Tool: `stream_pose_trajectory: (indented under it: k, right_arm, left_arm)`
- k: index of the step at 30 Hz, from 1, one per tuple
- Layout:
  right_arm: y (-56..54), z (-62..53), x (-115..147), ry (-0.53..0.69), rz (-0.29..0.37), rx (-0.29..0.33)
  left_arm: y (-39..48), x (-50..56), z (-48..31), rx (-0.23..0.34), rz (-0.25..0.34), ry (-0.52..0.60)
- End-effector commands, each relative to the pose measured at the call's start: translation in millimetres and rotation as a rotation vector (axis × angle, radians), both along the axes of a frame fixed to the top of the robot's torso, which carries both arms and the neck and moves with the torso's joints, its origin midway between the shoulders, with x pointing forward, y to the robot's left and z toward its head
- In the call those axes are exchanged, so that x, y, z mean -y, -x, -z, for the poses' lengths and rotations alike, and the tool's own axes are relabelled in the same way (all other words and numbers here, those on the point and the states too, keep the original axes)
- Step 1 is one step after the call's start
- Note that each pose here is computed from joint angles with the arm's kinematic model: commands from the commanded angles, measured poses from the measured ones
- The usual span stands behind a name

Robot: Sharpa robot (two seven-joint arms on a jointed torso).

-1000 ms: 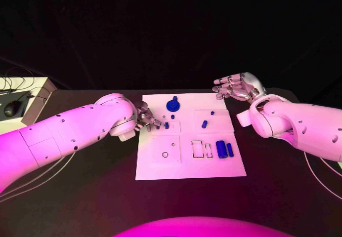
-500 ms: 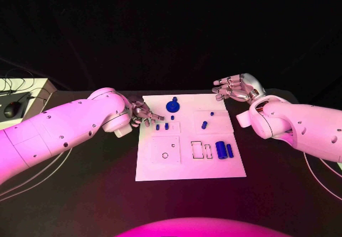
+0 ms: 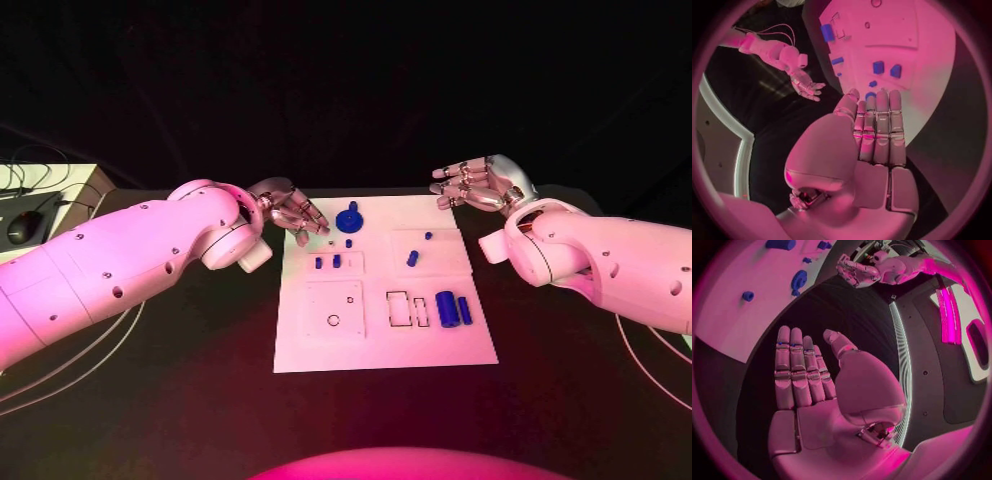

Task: Assemble the parts on the task board

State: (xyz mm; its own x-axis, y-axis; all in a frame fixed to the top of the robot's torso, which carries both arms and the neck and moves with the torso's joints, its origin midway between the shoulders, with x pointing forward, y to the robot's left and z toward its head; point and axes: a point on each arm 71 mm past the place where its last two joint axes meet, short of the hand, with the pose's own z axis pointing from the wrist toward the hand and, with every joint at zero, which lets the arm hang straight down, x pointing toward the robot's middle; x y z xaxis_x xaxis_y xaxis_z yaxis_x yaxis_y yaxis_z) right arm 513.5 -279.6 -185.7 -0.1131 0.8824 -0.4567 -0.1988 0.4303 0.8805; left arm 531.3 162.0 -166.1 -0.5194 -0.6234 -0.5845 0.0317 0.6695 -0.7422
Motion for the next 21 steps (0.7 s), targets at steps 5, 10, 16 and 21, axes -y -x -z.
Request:
stream_pose_trajectory:
  k: [5,10,16,21]
  right_arm:
    - [-0.5,-0.1,-0.8,-0.005,-0.014,0.006]
    - [-1.1,0.5,-1.2,-0.005,-0.014,0.006]
    - [-1.2,0.9,-1.9,-0.006,-0.015,0.005]
    - [-1.2,1.1,-2.4,-0.006,-0.017,0.005]
  left_arm:
    - [-3.1,24.7,-15.8,0.388,0.176,0.009]
    - [-3.2,38.4,-4.3,0.454,0.277,-0.122]
    - [-6.3,46.4,8.6,0.49,0.331,-0.248]
    - [-8.6,51.6,15.7,0.51,0.356,-0.324]
